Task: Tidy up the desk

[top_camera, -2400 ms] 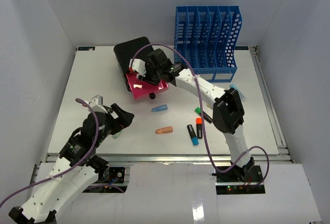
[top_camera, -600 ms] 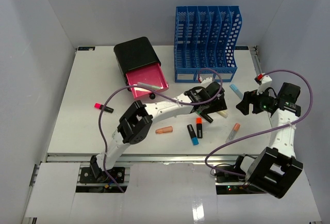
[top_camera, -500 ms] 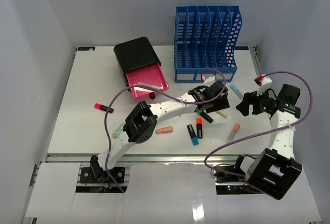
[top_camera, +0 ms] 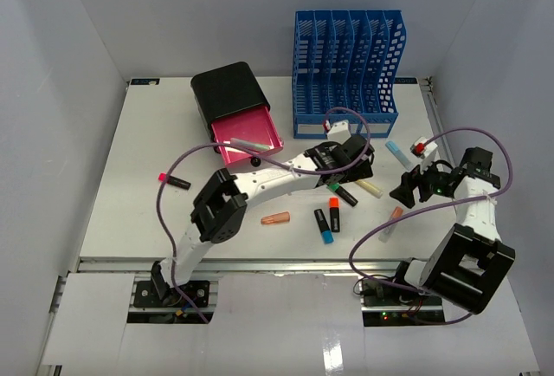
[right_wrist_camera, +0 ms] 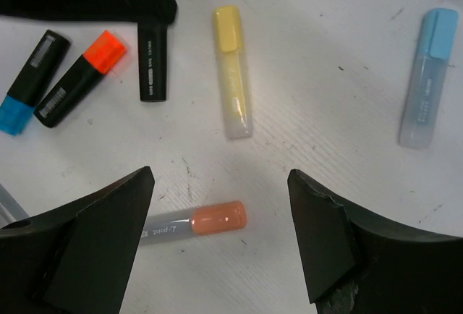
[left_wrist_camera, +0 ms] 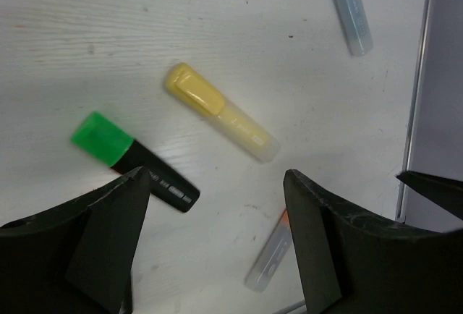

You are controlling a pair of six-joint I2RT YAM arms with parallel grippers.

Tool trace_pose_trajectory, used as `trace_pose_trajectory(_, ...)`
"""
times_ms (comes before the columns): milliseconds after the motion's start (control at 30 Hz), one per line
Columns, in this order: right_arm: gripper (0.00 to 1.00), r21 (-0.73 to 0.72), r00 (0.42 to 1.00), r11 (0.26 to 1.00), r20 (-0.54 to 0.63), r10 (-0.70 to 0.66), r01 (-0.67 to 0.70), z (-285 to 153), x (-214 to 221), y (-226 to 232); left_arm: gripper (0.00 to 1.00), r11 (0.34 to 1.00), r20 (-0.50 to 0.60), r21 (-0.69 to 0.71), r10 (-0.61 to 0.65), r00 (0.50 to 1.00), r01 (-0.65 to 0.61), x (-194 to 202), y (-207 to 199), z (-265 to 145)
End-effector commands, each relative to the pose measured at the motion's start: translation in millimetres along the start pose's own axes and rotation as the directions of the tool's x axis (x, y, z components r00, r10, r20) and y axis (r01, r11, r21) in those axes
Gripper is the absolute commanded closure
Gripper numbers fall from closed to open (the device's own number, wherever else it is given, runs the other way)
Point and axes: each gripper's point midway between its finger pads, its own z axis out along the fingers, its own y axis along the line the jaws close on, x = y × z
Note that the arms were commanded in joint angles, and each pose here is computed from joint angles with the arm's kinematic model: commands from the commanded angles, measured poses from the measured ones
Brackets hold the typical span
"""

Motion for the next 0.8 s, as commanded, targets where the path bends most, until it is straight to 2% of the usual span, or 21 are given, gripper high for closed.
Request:
trace_pose_trajectory(0, 0.17, -0.093, 0.973, 0.969, 0.054, -0.224, 0.229, 5.3, -14.4, 12.6, 0.14, 0.995, 0.222, 0.100, -0.016, 0.975, -0.006, -91.7, -13.2, -115.6)
trace_pose_trajectory(100, 0.07, -0.126, 0.960, 0.954, -0.028, -0.278, 0.273, 24.8, -3.3, 17.4, 0.14, 0.991, 0.238, 0.133, -0.001, 0.971, -0.032, -97.7, -5.9, -143.1)
trace_pose_trajectory(233, 0.05, -0.064, 0.924, 0.935, -0.141, -0.355, 0.349, 57.1, 7.0, 8.7, 0.13, 0.975, 0.236, 0.199, 0.046, 0.971, -0.095, -99.3, -4.4, -175.0)
trace_pose_trajectory(333, 0.07, -0.037, 0.932, 0.948, -0.178, -0.317, 0.316, 74.0, 3.1, 3.1, 0.12, 0.948, 0.264, 0.275, 0.086, 0.961, -0.161, -105.8, -6.6, -207.5)
trace_pose_trajectory(467, 0.11, 0.016, 0.930, 0.958, -0.244, -0.275, 0.287, 89.7, 0.5, -16.3, 0.10, 0.919, 0.307, 0.321, 0.128, 0.943, -0.230, -107.8, 10.6, -244.7)
trace_pose_trajectory(600, 0.14, 0.011, 0.927, 0.964, -0.278, -0.253, 0.266, 104.7, -0.8, -23.2, 0.08, 0.907, 0.375, 0.355, 0.086, 0.923, -0.229, -116.7, 43.6, -295.9)
trace_pose_trajectory(767, 0.22, -0.046, 0.915, 0.970, -0.323, -0.241, 0.239, 121.7, 10.3, -11.6, 0.08, 0.906, 0.400, 0.381, 0.018, 0.916, -0.185, -111.8, 83.1, -327.1)
